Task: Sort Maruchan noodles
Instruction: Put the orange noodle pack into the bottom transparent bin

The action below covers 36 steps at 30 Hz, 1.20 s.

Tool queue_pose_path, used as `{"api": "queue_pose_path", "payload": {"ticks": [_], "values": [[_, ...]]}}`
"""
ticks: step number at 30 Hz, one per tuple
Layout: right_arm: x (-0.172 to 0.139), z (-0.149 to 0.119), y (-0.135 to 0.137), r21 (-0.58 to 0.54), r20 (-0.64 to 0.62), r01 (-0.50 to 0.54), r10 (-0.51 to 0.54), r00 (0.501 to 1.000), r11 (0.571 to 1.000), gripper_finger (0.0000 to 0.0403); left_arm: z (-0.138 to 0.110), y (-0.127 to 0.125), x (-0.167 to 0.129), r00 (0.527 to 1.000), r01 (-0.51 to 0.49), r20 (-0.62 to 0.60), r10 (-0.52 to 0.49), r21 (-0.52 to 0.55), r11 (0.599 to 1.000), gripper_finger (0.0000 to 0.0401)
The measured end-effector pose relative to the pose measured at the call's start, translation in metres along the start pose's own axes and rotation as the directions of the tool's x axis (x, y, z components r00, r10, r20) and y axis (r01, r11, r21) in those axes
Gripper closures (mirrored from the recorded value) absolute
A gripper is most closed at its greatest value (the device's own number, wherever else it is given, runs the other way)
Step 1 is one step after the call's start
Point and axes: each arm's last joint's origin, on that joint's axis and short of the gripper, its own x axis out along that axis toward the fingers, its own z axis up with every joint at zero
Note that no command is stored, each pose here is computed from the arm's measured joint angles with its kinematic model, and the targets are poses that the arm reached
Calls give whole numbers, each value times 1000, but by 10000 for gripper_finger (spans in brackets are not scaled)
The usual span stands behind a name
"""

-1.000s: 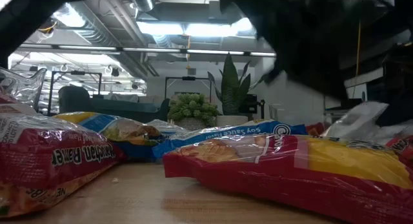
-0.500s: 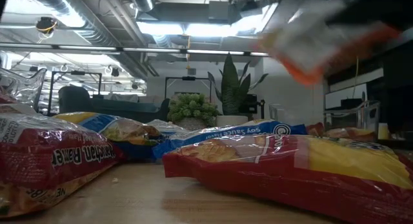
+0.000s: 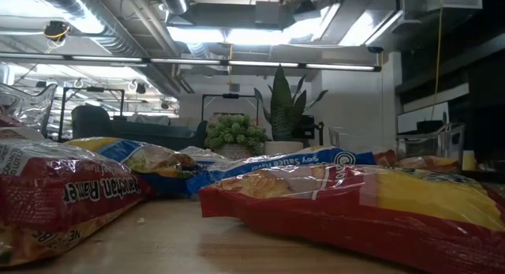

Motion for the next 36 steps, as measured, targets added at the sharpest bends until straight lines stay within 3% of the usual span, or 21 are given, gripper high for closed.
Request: {"api": "queue_pose_path", "payload": {"ticks": [4, 13, 18, 23, 29, 36], "values": [[40, 16, 9, -159, 30, -45, 50, 998, 986, 261, -1, -4, -14, 999, -50, 18, 50, 21, 999, 401], [109, 35, 26, -416, 108, -110, 169, 980, 903, 260, -3, -11, -24, 1000, -23, 14, 23, 21, 1000, 401], [142, 27, 32, -558, 128, -122, 230, 965, 821, 260, -3, -11, -25, 1000, -21, 13, 21, 25, 999, 401], [170, 20, 34, -678, 153, -70, 234, 960, 732, 260, -4, -10, -25, 999, -35, 12, 34, 36, 999, 401], [201, 8, 23, -716, 199, -7, 214, 956, 698, 260, -5, -10, -25, 999, -38, 9, 37, 45, 998, 401], [227, -8, 4, -722, 218, -42, 285, 933, 691, 260, -6, -10, -25, 999, -45, 4, 45, 59, 997, 401]]}}
